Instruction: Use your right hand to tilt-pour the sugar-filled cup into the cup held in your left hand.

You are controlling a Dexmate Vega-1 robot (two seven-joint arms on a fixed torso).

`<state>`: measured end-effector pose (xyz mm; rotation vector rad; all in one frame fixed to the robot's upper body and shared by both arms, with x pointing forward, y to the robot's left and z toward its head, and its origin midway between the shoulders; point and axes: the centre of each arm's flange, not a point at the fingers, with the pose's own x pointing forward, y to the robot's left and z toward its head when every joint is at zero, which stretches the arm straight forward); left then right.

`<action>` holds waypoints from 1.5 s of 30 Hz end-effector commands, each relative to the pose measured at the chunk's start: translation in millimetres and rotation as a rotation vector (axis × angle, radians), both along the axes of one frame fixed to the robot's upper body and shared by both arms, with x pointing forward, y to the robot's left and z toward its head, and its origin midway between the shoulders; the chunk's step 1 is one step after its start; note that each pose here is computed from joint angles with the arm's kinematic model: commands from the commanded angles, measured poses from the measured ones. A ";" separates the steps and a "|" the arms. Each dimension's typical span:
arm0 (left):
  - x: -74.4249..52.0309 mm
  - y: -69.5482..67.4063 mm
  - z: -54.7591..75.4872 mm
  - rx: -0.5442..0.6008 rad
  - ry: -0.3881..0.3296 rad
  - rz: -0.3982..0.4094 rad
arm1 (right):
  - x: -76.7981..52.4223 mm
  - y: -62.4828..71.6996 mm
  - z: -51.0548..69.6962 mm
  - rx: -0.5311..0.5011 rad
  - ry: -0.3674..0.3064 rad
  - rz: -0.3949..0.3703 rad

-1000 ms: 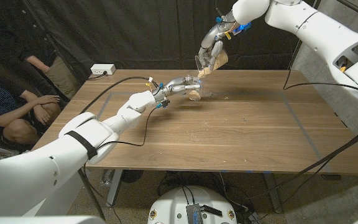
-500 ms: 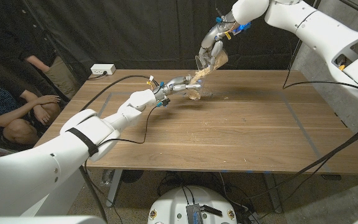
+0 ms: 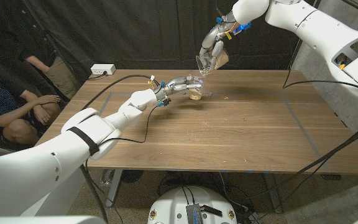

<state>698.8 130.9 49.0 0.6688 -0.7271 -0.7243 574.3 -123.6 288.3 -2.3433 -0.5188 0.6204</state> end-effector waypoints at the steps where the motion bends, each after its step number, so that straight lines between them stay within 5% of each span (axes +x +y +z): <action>1: -1.7 -7.2 -1.2 0.010 -0.002 -0.014 | 0.4 -0.7 -0.5 -0.018 -0.003 -0.007; 45: -9.3 -7.7 -7.2 0.017 -0.034 -0.050 | -5.2 3.2 -13.6 -0.108 -0.005 -0.039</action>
